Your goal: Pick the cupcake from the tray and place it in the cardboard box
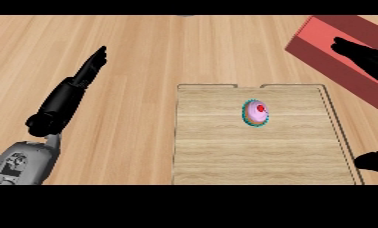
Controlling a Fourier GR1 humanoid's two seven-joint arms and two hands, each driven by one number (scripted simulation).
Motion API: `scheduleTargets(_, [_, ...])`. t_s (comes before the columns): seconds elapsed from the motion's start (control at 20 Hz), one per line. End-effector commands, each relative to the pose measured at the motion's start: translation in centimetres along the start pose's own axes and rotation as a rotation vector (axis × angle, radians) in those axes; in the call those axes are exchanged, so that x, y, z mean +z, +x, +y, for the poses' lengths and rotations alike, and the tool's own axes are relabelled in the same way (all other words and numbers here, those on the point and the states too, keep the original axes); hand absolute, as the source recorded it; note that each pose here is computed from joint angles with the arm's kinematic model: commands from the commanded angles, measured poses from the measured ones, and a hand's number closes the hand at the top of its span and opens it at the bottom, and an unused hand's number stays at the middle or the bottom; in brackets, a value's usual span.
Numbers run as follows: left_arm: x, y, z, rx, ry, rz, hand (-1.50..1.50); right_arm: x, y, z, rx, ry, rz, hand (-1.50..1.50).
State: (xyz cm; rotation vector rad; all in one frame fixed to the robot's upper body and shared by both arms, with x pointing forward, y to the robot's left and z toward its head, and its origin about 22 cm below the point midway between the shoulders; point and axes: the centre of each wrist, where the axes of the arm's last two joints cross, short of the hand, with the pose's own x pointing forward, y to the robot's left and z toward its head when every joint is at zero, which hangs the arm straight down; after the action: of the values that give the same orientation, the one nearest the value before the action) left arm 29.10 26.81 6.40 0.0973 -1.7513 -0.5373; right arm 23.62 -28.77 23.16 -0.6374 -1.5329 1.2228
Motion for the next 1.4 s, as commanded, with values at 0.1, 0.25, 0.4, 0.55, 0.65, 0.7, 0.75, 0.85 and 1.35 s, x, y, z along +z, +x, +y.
scheduleTargets(0.1, [-0.6, 1.6, -0.5, 0.013, -0.013, -0.009, 0.00, -0.9, 5.1, 0.9, 0.190, 0.135, 0.092, -1.50])
scheduleTargets(0.25, [-0.4, 0.0, -1.3, 0.011, -0.025, -0.007, 0.00, -1.7, 7.1, 1.6, 0.203, 0.206, 0.122, -1.50])
scheduleTargets(0.4, [-0.6, 0.1, -0.7, 0.013, -0.013, 0.000, 0.00, -2.5, 8.7, 2.7, 0.216, 0.255, 0.168, -1.50])
scheduleTargets(0.55, [0.2, -0.7, -0.5, -0.001, -0.018, -0.010, 0.00, -4.1, 9.5, 4.2, 0.196, 0.267, 0.200, -1.50])
scheduleTargets(0.65, [1.2, 0.5, 0.2, 0.004, -0.018, -0.002, 0.00, -4.4, 9.8, 4.4, 0.184, 0.296, 0.215, -1.50])
scheduleTargets(0.7, [-0.6, 0.4, -0.9, -0.001, 0.009, -0.005, 0.00, -5.0, 9.5, 3.7, 0.168, 0.298, 0.221, -1.50])
scheduleTargets(0.75, [0.6, 0.9, -1.6, 0.012, -0.011, 0.005, 0.00, -6.2, 10.4, 5.4, 0.190, 0.300, 0.244, -1.50])
scheduleTargets(0.85, [0.2, 0.9, 0.8, 0.011, 0.001, -0.005, 0.00, -5.5, 10.3, 6.3, 0.178, 0.326, 0.215, -1.50])
scheduleTargets(1.35, [0.1, 1.2, 0.8, -0.004, -0.003, 0.001, 0.00, -7.1, 9.0, 9.2, 0.244, 0.263, 0.289, -1.50])
